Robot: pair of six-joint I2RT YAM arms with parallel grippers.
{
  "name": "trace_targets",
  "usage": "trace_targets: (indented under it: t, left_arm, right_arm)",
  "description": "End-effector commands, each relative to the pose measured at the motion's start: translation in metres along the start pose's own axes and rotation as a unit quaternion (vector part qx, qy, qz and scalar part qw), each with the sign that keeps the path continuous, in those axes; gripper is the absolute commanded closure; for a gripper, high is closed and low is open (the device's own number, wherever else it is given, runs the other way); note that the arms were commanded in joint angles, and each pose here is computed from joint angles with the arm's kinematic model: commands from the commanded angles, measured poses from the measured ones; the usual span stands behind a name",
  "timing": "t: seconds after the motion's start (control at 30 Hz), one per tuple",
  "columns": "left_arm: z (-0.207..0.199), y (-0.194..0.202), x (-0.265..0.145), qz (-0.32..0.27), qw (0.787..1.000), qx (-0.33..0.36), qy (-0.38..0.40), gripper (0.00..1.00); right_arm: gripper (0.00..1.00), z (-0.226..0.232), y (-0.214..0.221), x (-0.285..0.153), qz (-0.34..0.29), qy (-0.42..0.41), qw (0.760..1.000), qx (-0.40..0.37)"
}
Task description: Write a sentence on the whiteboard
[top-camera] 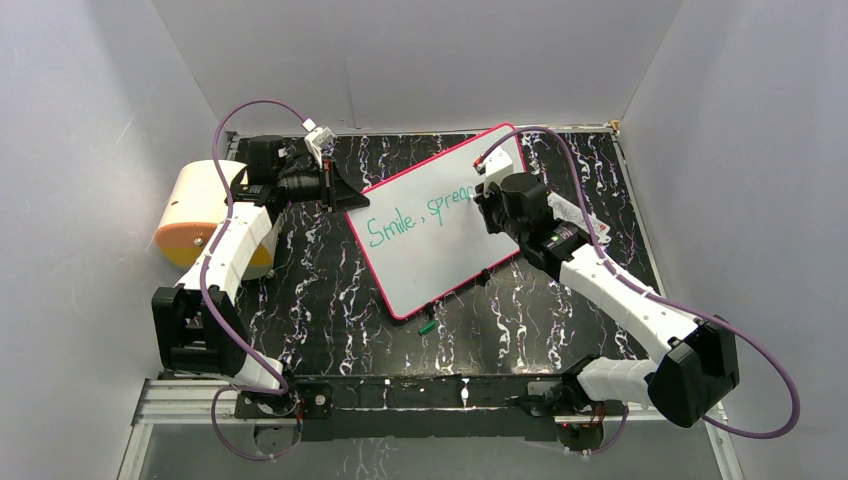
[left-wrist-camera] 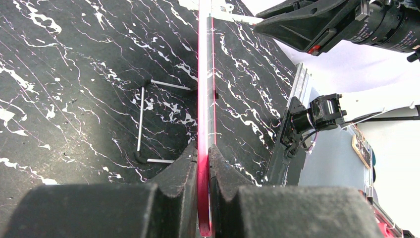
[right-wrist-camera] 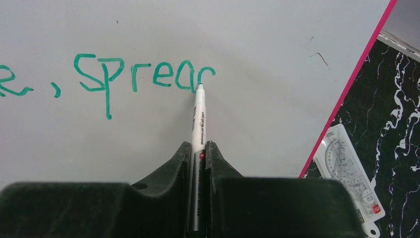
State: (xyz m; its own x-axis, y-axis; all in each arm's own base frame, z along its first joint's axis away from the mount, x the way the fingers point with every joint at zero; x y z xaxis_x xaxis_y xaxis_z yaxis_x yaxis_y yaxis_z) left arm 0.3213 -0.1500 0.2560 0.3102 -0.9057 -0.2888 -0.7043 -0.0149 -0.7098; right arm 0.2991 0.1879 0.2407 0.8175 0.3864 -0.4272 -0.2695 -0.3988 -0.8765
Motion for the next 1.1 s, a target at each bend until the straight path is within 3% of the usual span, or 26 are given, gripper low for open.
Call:
trace_targets:
  t: [0.0, 1.07]
  left_arm:
    - [0.014, 0.023, 0.006, 0.031, 0.999, -0.033, -0.019, 1.00]
    - [0.015, 0.024, 0.006, 0.032, 0.999, -0.034, -0.020, 1.00]
  right_arm:
    - [1.00, -0.009, -0.013, -0.003, -0.019, 0.019, 1.000, -0.003]
    - [1.00, -0.028, -0.071, -0.011, -0.114, 0.058, 0.992, 0.008]
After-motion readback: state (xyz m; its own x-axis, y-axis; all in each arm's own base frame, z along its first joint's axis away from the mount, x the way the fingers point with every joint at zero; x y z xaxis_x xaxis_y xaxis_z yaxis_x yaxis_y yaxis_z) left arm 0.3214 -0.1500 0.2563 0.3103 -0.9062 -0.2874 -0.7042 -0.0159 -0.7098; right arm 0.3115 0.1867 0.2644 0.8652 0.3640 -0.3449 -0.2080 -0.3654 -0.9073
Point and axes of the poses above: each gripper's point midway between its finger pads, its own x axis out along the fingers, its own z axis along the line the jaws close on, y = z × x, the point moved 4 cm from there along -x, back along the fingers, and after that the axes turned 6 degrees about -x, right-handed, at the moved point
